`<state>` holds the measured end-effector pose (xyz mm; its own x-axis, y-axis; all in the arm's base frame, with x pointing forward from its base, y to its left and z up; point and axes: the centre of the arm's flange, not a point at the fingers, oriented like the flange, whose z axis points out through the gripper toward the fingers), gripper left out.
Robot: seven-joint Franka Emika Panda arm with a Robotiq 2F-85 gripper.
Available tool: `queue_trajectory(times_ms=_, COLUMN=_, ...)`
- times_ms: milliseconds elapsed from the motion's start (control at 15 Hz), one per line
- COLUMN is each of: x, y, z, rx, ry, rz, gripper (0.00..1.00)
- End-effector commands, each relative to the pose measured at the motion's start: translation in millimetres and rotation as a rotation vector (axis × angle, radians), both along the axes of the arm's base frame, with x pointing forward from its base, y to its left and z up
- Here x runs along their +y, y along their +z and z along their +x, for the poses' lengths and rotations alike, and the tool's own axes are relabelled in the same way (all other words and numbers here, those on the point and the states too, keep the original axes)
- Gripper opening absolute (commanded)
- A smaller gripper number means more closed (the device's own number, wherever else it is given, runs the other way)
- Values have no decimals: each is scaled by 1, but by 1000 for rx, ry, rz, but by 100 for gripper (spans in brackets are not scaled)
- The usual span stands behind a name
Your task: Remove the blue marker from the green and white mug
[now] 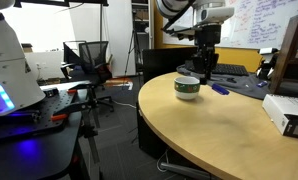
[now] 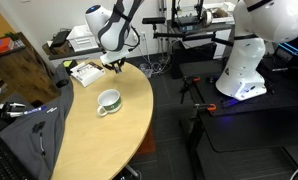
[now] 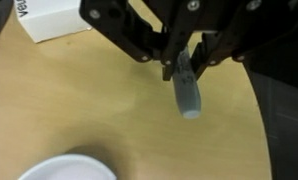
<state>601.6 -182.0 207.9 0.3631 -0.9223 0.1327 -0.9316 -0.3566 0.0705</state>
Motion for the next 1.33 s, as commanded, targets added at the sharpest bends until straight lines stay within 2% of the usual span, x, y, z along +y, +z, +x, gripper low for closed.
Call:
queue_trajectory(times_ms=0, x=1, y=-10, z=27, rx=19, ry=-197, rz=21, gripper=6)
queue_trajectory(times_ms=267, x=4, y=-23, z=49, rx=74, ry=-395, rz=28, gripper=6)
queue_trajectory(times_ms=333, x=2, y=-25, z=50, rx=83, ry=-447, rz=25, gripper=15)
queue_trajectory(times_ms=400, x=-2, y=-28, z=52, rx=89, ry=-498, rz=19, gripper=6)
queue_trajectory(times_ms=467, x=-5, y=-29, z=53, rx=102, ry=-549, rz=21, gripper=47)
queue_trajectory(times_ms=667, x=-11, y=-20, z=50, rx=98, ry=-663, rz=31, gripper=63)
queue_trajectory(times_ms=733, x=-10, y=-7, z=47, rx=102, ry=-656, rz=52, gripper=72)
queue_trajectory(times_ms=867, x=-6, y=26, z=35, rx=134, ry=-568, rz=49, gripper=87)
queue_trajectory(times_ms=1000, x=-4, y=69, z=18, rx=101, ry=-457, rz=61, gripper=99)
queue_trajectory(times_ms=1200, x=-3, y=129, z=-2, rx=24, ry=-277, rz=88, gripper=100)
queue_trajectory(times_ms=1267, x=1, y=145, z=-11, rx=27, ry=-224, rz=108, gripper=100)
